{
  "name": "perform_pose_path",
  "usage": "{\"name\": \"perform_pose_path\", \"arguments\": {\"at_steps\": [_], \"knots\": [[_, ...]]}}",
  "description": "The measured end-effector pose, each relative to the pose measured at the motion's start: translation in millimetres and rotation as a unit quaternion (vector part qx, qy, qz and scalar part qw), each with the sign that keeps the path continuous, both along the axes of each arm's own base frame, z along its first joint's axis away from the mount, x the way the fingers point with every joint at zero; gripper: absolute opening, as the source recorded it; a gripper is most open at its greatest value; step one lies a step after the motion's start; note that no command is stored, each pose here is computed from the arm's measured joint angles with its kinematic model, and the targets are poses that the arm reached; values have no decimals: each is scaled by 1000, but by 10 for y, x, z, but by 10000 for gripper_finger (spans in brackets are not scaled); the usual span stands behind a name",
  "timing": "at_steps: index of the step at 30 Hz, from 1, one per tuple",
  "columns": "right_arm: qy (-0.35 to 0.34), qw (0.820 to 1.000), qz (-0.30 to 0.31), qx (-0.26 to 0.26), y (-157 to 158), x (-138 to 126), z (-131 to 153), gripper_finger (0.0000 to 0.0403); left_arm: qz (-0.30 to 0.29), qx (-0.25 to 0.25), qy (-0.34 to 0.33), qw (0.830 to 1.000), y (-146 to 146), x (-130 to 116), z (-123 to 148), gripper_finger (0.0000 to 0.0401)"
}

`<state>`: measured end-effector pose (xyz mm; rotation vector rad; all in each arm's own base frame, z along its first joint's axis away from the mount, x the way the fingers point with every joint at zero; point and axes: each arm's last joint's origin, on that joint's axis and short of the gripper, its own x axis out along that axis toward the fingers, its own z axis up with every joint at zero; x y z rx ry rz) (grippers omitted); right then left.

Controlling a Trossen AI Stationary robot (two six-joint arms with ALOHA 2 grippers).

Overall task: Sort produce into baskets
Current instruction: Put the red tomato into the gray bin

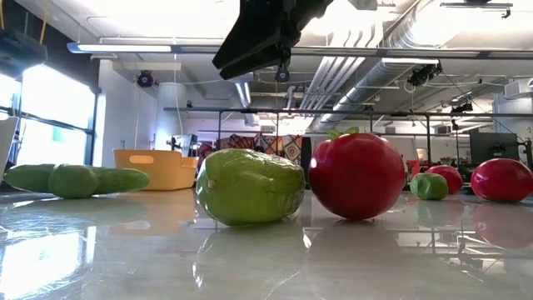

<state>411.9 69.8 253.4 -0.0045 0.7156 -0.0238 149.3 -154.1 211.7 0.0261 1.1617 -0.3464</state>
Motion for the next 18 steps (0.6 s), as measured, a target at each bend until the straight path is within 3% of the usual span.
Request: {"name": "perform_pose_path", "arguments": {"at_steps": [10, 18], "knots": [[-59, 998, 2, 9, 27, -21, -279, 89, 22, 36, 19, 999, 130, -54, -251, 0], [-62, 998, -12, 2, 39, -45, -338, 23, 9, -3, 33, 999, 103, -42, -257, 0]]}}
